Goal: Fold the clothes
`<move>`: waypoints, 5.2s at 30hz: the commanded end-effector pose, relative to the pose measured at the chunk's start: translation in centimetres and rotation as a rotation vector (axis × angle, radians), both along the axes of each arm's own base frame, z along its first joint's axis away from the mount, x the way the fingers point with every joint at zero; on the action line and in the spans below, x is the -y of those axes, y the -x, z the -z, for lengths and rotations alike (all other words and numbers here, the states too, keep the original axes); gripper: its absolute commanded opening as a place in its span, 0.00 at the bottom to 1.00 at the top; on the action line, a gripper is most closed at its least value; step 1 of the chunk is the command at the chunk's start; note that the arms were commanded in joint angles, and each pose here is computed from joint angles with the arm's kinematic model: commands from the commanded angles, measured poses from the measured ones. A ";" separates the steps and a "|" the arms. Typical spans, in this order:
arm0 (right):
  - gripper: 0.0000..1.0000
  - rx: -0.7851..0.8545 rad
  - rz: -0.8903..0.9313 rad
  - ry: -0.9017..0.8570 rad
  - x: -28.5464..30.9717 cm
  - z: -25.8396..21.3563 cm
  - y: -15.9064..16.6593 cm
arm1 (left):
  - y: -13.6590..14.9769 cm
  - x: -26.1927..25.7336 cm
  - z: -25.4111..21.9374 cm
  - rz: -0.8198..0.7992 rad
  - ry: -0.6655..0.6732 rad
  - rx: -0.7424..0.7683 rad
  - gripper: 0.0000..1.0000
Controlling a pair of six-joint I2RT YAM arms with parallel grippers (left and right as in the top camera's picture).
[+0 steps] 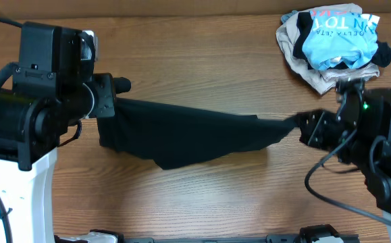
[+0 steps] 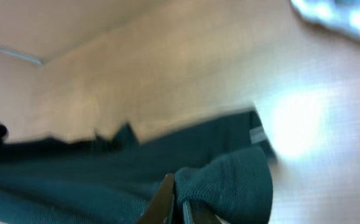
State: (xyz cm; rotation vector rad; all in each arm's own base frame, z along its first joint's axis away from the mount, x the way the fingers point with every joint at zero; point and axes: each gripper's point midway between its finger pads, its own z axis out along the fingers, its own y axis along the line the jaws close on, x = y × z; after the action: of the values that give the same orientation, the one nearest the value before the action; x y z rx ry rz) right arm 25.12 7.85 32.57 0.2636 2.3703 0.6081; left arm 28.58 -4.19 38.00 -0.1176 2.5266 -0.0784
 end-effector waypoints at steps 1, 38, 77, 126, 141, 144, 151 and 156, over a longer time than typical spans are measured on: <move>0.05 0.112 0.017 0.067 0.8 -1.1 -3.5 | -2.3 -3.2 -1.4 -0.175 -0.100 0.108 0.04; 0.27 -0.030 -0.132 0.046 -2.2 3.1 -10.9 | -13.8 2.3 -5.8 0.025 0.037 0.446 0.04; 0.69 -0.591 -0.356 -0.137 -11.3 19.6 -11.1 | -9.1 8.8 -4.1 0.260 -0.098 0.354 0.04; 0.59 -0.561 -0.252 -0.166 -19.4 30.4 -9.0 | -9.9 3.4 -3.5 0.104 -0.149 0.315 0.04; 0.36 -0.597 -0.302 -0.289 -22.6 31.0 -8.5 | -9.9 3.4 -3.5 0.104 -0.150 0.312 0.04; 0.12 -0.597 -0.303 -0.289 -22.6 31.0 -8.4 | -9.9 3.4 -3.5 0.104 -0.150 0.312 0.04; 0.04 -0.509 -0.312 -0.293 -21.0 29.0 -10.4 | -10.0 3.4 -3.6 0.103 -0.149 0.318 0.04; 0.04 -0.338 -0.271 -0.277 -16.4 22.9 -13.6 | -10.2 2.8 -4.0 0.075 -0.172 0.335 0.04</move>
State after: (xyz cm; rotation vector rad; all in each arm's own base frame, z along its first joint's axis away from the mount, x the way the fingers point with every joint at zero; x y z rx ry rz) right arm 35.84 27.39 3.21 0.2524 2.8555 1.1213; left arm 39.30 -8.33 39.90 0.1090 2.2569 0.0402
